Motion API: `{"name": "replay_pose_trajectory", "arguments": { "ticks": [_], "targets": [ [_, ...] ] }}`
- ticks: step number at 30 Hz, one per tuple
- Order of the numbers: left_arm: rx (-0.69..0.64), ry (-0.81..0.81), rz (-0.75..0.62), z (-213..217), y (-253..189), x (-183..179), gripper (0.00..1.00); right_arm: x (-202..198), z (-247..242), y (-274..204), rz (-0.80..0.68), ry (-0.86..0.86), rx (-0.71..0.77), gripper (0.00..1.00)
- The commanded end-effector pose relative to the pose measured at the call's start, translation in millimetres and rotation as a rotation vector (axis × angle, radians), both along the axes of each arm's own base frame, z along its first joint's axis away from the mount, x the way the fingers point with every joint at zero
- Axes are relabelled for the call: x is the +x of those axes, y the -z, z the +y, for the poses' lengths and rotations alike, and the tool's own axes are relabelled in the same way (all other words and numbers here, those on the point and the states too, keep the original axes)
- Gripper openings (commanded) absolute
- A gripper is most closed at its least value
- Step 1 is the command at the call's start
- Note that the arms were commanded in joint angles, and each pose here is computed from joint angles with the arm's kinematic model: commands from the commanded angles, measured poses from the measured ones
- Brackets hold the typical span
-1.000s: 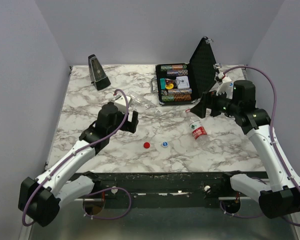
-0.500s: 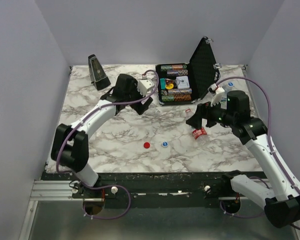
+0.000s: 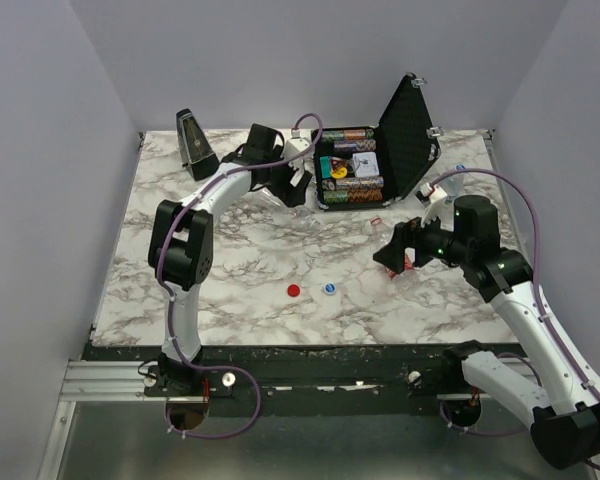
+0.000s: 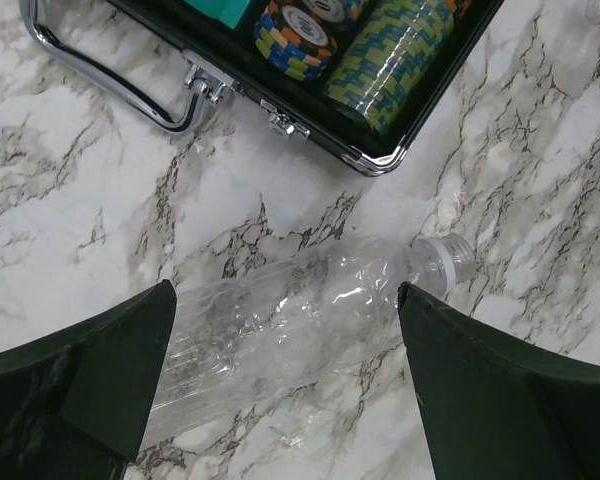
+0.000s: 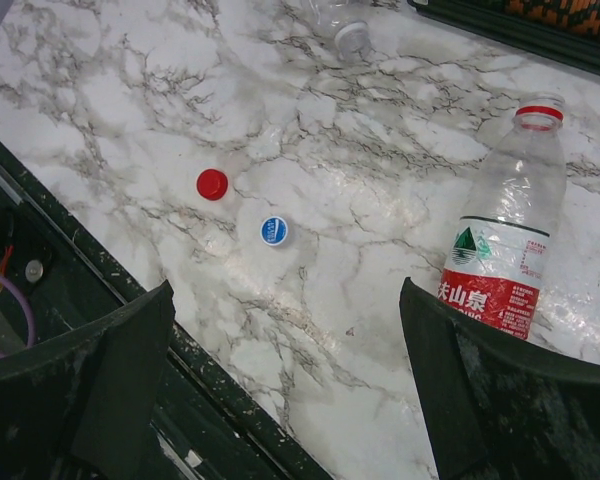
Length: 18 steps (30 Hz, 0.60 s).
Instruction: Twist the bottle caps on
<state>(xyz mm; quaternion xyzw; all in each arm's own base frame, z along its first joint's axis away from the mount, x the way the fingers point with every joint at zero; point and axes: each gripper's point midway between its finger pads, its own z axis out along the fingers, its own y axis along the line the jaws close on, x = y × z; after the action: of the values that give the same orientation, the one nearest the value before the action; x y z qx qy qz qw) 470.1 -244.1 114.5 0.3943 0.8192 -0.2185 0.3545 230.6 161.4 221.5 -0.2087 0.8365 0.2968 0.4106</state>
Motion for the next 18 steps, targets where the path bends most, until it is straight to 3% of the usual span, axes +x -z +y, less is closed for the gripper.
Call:
{"name": "replay_pose_trajectory", "arguments": {
  "ticks": [1,18],
  "targets": [
    [-0.007,-0.072,0.089,9.2,11.6,-1.1,0.99,-5.5,3.9,1.2,-0.045,-0.028,0.023,1.0],
    [0.035,-0.24,0.224,44.8,28.1,-55.9,0.99,-10.9,2.9,4.5,-0.048,-0.043,0.016,1.0]
  ]
}}
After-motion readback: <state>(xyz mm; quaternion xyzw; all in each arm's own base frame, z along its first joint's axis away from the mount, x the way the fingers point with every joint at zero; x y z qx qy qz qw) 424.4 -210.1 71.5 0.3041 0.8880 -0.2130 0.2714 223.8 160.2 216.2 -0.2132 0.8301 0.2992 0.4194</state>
